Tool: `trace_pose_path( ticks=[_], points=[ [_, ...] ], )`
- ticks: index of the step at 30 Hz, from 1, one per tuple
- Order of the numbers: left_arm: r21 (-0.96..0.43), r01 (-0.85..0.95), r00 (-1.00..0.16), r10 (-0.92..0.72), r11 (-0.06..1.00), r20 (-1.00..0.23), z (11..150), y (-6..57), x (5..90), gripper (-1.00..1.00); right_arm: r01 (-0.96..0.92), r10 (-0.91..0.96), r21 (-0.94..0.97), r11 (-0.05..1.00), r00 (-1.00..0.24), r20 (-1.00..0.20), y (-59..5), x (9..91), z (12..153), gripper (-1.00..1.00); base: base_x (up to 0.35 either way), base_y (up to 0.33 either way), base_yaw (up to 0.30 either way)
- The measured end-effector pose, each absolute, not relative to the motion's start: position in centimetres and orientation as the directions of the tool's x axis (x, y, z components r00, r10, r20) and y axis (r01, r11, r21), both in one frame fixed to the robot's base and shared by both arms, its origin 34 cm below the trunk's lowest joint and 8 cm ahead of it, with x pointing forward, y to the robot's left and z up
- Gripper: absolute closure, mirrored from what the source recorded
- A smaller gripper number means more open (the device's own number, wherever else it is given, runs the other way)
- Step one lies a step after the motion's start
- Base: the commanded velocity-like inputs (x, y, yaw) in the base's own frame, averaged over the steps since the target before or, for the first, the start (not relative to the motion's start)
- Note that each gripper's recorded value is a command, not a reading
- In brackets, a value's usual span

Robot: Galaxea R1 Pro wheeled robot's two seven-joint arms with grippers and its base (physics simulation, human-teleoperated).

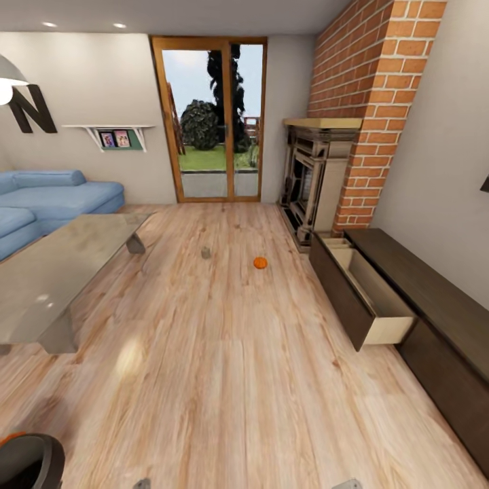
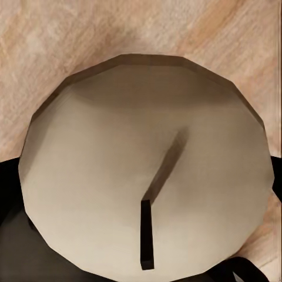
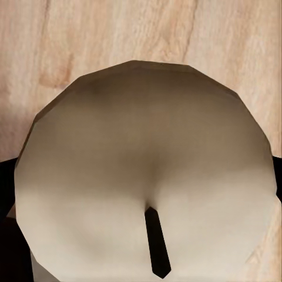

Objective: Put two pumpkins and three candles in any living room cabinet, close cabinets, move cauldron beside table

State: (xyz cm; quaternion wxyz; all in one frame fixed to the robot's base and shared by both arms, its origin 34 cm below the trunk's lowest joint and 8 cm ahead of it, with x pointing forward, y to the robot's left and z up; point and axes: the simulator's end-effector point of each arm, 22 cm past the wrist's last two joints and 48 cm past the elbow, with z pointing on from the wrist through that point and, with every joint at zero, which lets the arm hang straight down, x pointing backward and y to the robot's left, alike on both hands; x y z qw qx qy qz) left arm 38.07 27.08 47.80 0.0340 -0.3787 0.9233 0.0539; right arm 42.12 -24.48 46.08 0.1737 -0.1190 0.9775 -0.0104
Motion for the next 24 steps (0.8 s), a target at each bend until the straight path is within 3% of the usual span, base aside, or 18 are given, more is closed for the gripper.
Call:
trace_pose_path(
  ticks=[24],
  points=[
    [0.074,-0.703,-0.711,-0.696,0.707,-0.103,47.80,27.08,38.06,1.00,-0.226,-0.234,-0.061,0.972,-0.912,-0.338,-24.49,42.14,46.09,1.00,0.336,0.000,0.000]
  ],
)
